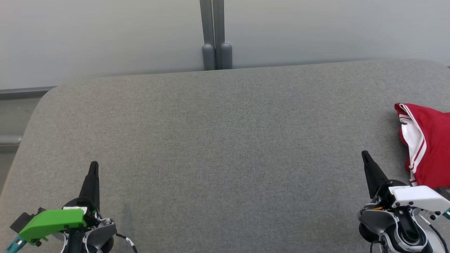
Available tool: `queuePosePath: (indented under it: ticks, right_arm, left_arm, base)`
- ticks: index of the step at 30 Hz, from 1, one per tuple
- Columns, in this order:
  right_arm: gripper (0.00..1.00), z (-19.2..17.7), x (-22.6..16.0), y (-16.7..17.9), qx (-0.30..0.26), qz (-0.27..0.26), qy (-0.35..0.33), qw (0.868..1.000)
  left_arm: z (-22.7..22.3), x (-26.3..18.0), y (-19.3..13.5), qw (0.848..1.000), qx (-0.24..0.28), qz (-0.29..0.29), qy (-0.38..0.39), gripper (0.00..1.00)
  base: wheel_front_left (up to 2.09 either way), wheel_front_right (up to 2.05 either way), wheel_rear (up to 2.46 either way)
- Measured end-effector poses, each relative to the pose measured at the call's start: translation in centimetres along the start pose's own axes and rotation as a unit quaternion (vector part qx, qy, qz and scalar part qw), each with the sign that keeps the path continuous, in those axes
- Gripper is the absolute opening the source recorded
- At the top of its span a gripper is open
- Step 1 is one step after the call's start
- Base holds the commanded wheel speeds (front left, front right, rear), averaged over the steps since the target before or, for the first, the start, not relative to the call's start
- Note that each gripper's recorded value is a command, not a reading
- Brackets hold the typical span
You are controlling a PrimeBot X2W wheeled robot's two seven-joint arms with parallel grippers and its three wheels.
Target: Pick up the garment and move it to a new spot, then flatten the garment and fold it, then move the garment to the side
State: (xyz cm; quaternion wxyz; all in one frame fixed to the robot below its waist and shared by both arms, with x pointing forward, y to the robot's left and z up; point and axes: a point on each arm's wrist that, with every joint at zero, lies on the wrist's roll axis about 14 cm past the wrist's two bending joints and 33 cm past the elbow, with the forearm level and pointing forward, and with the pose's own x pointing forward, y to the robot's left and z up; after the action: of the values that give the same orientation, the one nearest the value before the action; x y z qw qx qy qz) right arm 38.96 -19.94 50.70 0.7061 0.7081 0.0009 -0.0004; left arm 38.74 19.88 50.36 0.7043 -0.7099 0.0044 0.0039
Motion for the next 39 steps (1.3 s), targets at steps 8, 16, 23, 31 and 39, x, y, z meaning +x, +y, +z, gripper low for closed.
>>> queuePosePath:
  ticks: [8, 16, 23, 31, 39]
  right_arm:
    - [0.0, 0.0, 0.0, 0.0, 0.0, 0.0, 0.0, 1.0]
    - [0.0, -0.01, 0.0, 0.0, 0.0, 0.0, 0.0, 1.0]
    - [0.0, -0.01, 0.0, 0.0, 0.0, 0.0, 0.0, 1.0]
    - [0.0, -0.01, 0.0, 0.0, 0.0, 0.0, 0.0, 1.0]
    - [0.0, -0.01, 0.0, 0.0, 0.0, 0.0, 0.0, 1.0]
  left_arm:
    - [0.0, 0.0, 0.0, 1.0, 0.0, 0.0, 0.0, 0.0]
    - [0.0, 0.0, 0.0, 1.0, 0.0, 0.0, 0.0, 0.0]
    - [0.0, 0.0, 0.0, 1.0, 0.0, 0.0, 0.0, 0.0]
    - [0.0, 0.0, 0.0, 1.0, 0.0, 0.0, 0.0, 0.0]
    - [0.0, 0.0, -0.01, 1.0, 0.0, 0.0, 0.0, 0.0]
  base:
    - [0.0, 0.0, 0.0]
    - [0.0, 0.0, 0.0]
    - [0.0, 0.0, 0.0]
    - [0.0, 0.0, 0.0]
    - [0.0, 0.0, 0.0]
